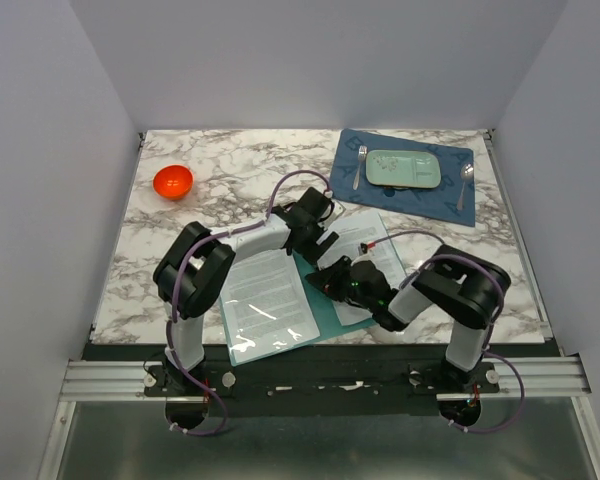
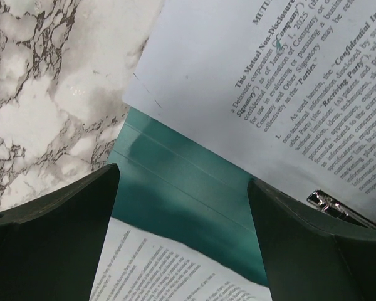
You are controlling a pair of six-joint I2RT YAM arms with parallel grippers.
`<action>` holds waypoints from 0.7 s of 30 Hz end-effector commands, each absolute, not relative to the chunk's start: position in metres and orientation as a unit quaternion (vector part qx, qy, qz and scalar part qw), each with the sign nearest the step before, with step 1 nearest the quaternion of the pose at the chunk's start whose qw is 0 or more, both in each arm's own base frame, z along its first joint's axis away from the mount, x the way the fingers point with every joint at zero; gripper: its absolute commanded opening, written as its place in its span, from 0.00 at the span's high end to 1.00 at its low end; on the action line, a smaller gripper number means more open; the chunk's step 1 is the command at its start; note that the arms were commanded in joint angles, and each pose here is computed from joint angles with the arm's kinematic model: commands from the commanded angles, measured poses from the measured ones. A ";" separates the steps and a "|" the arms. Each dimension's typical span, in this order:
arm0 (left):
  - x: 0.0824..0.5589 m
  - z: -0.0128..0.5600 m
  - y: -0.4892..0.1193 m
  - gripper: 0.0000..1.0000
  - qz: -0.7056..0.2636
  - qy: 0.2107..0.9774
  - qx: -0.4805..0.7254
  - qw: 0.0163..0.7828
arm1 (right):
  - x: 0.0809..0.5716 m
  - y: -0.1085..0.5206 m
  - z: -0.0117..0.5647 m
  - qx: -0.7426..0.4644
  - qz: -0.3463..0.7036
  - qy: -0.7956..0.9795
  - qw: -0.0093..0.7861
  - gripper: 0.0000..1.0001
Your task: Put the files into the folder
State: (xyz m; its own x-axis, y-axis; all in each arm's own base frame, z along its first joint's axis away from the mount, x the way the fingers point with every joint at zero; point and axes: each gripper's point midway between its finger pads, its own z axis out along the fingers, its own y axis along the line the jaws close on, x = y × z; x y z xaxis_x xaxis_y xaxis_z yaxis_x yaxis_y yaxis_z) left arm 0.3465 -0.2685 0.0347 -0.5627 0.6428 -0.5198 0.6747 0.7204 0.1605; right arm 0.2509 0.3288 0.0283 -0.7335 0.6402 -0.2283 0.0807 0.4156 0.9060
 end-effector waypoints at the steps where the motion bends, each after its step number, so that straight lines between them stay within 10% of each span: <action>1: 0.341 0.067 -0.263 0.01 -0.029 0.881 0.386 0.274 | 0.243 0.303 -0.004 0.178 0.355 0.871 0.290 0.64; 9: 0.349 0.131 -0.269 0.01 -0.054 0.870 0.377 0.312 | 0.263 0.312 0.047 0.130 0.322 0.879 0.326 0.48; 21: 0.353 0.198 -0.168 0.01 -0.054 0.892 0.282 0.349 | 0.279 0.286 0.076 0.016 0.115 0.935 0.334 0.57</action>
